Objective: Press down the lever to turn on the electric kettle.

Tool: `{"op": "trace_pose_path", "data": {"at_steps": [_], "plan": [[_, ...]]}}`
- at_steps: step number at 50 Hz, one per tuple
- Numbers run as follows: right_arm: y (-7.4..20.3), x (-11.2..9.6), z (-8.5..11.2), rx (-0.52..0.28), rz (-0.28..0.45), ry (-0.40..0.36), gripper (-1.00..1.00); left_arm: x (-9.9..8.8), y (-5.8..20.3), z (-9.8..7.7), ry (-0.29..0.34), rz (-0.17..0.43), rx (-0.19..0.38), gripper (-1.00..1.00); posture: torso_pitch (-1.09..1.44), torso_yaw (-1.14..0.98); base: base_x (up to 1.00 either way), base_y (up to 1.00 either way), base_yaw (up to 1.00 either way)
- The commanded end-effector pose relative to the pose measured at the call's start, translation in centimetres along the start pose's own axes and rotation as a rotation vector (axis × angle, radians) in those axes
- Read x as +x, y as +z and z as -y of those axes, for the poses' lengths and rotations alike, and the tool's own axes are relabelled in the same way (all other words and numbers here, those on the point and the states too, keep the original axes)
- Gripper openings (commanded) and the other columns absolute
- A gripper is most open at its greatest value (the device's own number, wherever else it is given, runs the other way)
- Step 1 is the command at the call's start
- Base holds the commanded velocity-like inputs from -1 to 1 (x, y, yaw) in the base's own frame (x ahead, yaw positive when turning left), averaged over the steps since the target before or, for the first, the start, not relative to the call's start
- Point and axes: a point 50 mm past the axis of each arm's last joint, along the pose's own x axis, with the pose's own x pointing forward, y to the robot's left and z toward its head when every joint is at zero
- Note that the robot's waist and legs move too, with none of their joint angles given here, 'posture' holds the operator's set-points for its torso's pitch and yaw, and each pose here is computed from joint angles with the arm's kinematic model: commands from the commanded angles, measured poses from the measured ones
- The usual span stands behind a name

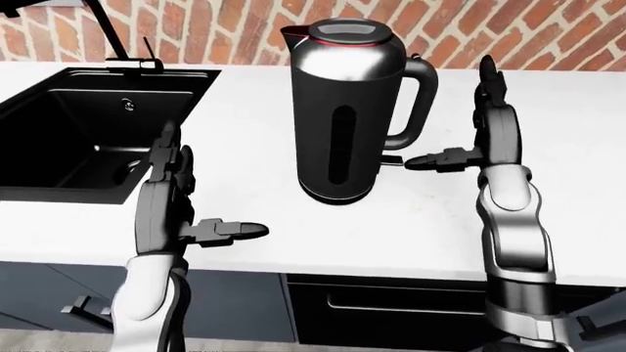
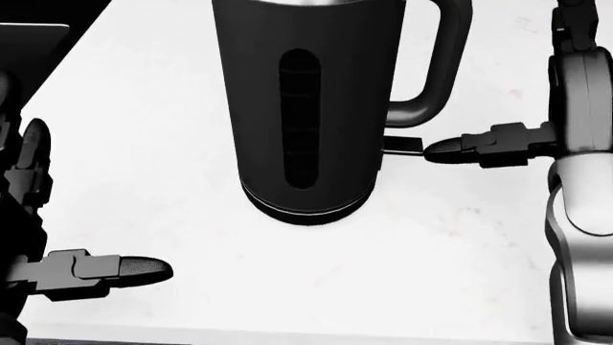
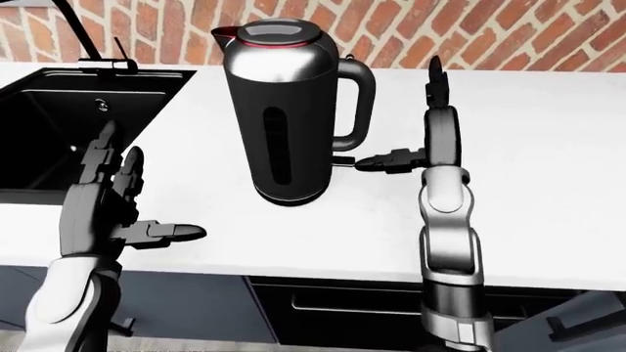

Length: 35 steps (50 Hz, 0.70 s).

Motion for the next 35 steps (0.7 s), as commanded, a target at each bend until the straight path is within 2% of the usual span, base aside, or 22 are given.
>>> {"op": "trace_pose_path", "data": {"at_steps": [1, 10, 25, 35], "plan": [[2.1, 0.3, 1.1, 0.002, 0.093, -0.042, 1.00, 0.0, 1.4, 0.0, 0.002, 0.082, 0.007, 1.00, 0.00, 0.00, 0.00, 0.00, 0.00], [2.2, 0.3, 1.4, 0.014, 0.098, -0.054, 1.00, -0.1, 1.4, 0.0, 0.005, 0.084, 0.007, 1.00, 0.00, 0.00, 0.00, 0.00, 0.00], [3.0, 0.2, 1.0, 0.057, 0.113, -0.030, 1.00, -0.1, 1.5, -0.1, 0.007, 0.085, 0.009, 1.00, 0.00, 0.00, 0.00, 0.00, 0.00], [2.6, 0.4, -0.3, 0.048, 0.103, 0.008, 1.00, -0.2, 1.4, -0.1, 0.008, 0.086, 0.008, 1.00, 0.00, 0.00, 0.00, 0.00, 0.00]]}}
